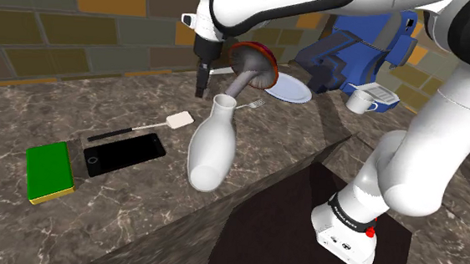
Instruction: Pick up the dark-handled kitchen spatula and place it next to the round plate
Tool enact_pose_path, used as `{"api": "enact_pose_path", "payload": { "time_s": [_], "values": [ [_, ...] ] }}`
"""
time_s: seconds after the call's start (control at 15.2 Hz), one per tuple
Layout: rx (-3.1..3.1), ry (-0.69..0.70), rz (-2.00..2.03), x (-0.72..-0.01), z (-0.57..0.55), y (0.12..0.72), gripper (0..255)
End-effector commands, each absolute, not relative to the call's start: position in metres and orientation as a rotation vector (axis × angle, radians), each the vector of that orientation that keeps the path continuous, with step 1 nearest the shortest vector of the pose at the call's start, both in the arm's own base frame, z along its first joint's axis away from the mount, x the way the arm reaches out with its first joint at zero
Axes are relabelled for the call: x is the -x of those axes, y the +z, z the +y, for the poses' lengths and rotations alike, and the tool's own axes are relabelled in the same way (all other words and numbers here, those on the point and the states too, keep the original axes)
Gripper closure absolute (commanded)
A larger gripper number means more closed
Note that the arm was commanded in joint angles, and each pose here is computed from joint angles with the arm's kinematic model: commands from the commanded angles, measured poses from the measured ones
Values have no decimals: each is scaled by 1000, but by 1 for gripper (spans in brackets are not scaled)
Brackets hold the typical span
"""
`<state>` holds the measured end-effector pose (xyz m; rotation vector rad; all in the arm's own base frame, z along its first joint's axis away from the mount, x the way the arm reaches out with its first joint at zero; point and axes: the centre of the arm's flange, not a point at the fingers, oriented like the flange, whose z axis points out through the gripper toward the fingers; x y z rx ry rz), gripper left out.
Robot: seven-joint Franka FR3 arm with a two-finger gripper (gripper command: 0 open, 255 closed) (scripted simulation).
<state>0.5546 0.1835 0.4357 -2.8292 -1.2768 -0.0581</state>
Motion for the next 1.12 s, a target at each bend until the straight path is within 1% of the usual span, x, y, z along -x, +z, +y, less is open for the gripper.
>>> {"api": "enact_pose_path", "payload": {
  "time_s": [0.0, 0.73, 1.06],
  "values": [
    [2776, -62, -1385, -564, 207, 427, 0],
    [2430, -79, -1922, -583, 341, 381, 0],
    [2410, -79, -1947, -583, 349, 357, 0]
  ]
}}
